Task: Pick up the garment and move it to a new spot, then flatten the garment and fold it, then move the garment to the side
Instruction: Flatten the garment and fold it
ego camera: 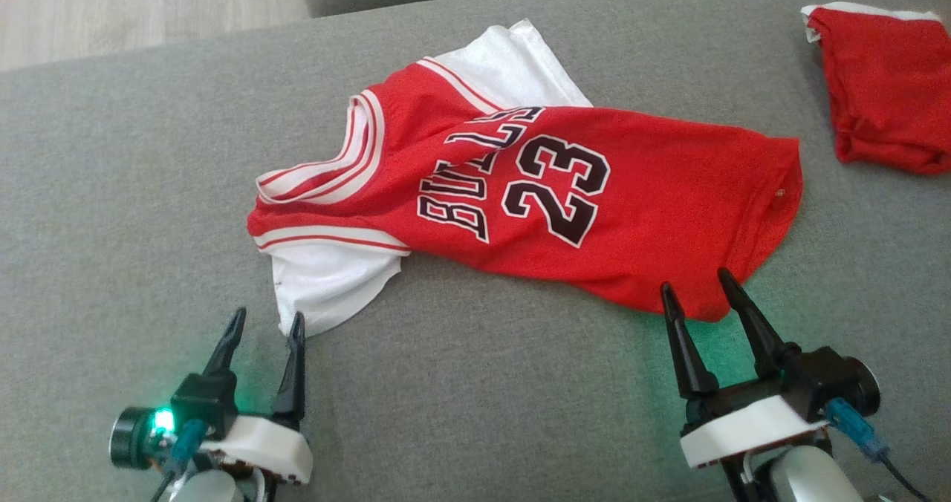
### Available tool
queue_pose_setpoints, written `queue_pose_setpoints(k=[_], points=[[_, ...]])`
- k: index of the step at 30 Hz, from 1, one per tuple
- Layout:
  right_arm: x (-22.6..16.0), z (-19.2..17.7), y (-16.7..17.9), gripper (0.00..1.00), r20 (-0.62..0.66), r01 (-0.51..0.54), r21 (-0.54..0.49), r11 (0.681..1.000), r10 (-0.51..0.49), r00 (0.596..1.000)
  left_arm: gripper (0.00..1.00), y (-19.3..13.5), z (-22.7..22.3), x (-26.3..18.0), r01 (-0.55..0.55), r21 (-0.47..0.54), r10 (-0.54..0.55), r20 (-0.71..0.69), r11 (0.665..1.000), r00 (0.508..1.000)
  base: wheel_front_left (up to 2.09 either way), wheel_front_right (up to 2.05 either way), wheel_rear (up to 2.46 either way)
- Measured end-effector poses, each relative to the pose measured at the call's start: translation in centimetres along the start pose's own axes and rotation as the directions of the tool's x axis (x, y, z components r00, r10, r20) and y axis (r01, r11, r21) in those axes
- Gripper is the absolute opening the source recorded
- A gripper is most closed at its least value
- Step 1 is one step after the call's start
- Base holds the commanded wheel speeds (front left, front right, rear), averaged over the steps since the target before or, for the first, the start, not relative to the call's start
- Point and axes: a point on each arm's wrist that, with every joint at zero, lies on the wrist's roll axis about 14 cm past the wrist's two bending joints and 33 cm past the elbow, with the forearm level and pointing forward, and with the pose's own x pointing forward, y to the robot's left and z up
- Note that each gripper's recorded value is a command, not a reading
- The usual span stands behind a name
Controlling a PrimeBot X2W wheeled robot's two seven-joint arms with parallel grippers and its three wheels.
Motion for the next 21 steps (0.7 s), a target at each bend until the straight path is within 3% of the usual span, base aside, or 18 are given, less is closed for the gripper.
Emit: queue_pose_setpoints(k=[8, 9, 10, 11, 12, 17, 21], points=[[-0.3, -0.3, -0.6, 1.0, -0.01, 0.019, -0.001, 1.0, -0.019, 1.0, 1.0, -0.5, -2.9, 0.1, 0.027, -0.007, -0.027, -0.092, 1.0, 0.995, 0.0, 0.0, 0.0], [-0.3, -0.3, -0.6, 1.0, -0.01, 0.021, -0.001, 1.0, -0.021, 1.0, 0.95, -0.6, -2.9, 0.2, 0.037, -0.003, -0.037, -0.09, 0.999, 0.995, 0.0, 0.0, 0.0], [-0.4, -0.3, -0.7, 1.0, -0.01, 0.022, -0.001, 1.0, -0.022, 1.0, 0.71, -0.7, -2.9, 0.3, 0.043, -0.002, -0.043, -0.09, 0.999, 0.995, 0.0, 0.0, 0.0], [-0.4, -0.2, -0.7, 1.0, -0.009, 0.024, -0.002, 1.0, -0.024, 1.0, 0.39, -1.0, -2.7, 0.4, 0.052, -0.006, -0.052, -0.084, 0.999, 0.995, 0.0, 0.0, 0.0], [-0.4, -0.2, -0.8, 1.0, -0.008, 0.026, -0.002, 1.0, -0.026, 1.0, 0.0, -1.2, -2.6, 0.5, 0.065, -0.005, -0.066, -0.08, 0.998, 0.995, 0.0, 0.0, 0.0], [-0.4, 0.0, -1.2, 1.0, -0.002, 0.038, -0.003, 0.999, -0.038, 0.999, 0.0, -2.8, -1.6, 0.5, 0.135, -0.045, -0.137, -0.048, 0.99, 0.989, 0.0, 0.0, 0.0], [-0.7, -0.8, -2.0, 1.0, -0.026, 0.061, 0.0, 0.998, -0.061, 0.998, 0.0, -2.8, 3.8, 1.1, 0.136, -0.102, -0.123, 0.126, 0.985, 0.984, 0.0, 0.0, 0.0]])
